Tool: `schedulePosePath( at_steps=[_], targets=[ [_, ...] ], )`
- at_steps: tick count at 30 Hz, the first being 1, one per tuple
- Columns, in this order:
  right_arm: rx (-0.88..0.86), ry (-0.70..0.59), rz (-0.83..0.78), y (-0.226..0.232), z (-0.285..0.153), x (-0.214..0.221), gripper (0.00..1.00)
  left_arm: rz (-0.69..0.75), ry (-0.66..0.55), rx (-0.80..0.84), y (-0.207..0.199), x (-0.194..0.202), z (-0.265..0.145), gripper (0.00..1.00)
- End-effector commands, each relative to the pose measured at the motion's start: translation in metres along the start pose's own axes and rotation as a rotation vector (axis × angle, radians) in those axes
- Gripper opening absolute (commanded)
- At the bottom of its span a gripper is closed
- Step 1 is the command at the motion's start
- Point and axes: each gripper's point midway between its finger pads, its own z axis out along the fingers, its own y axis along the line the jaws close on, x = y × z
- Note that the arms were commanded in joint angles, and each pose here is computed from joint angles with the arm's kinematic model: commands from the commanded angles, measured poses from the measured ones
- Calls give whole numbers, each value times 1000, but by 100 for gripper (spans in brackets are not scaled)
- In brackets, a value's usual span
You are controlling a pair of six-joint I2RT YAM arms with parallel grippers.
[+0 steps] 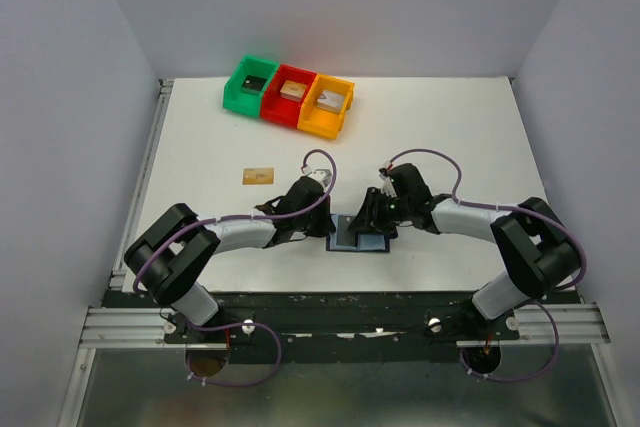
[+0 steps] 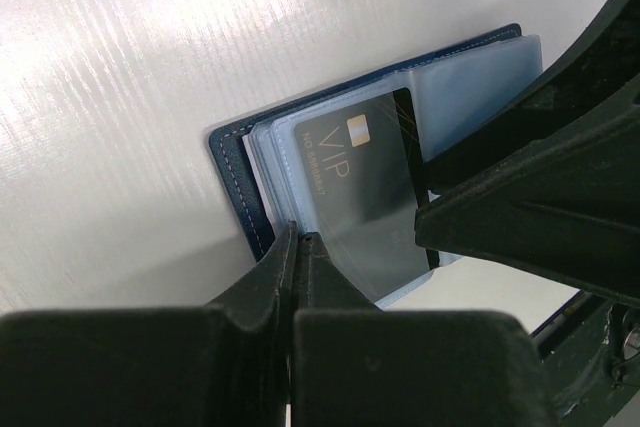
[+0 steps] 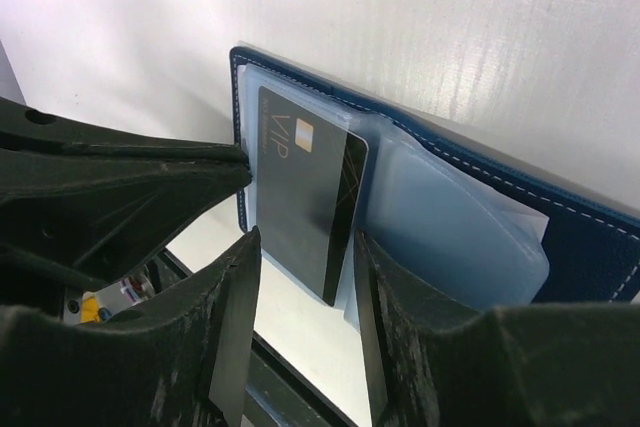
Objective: Take the credit cards out of the card holder
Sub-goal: Remove the credit card from the card holder.
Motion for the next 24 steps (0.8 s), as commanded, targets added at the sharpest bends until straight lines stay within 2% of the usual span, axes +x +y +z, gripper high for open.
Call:
schedulePosePath(
  at_steps=[1,7,24],
  targets=[
    [-32,2,8,3,3,0,49,9,50,-53,15,17,2,0],
    [-79,-1,8,11,4,-1,45,10,60,-48,15,19,3,0],
    [-173,31,82,7,14,7,43,-4,74,-47,18,27,5,0]
  ],
)
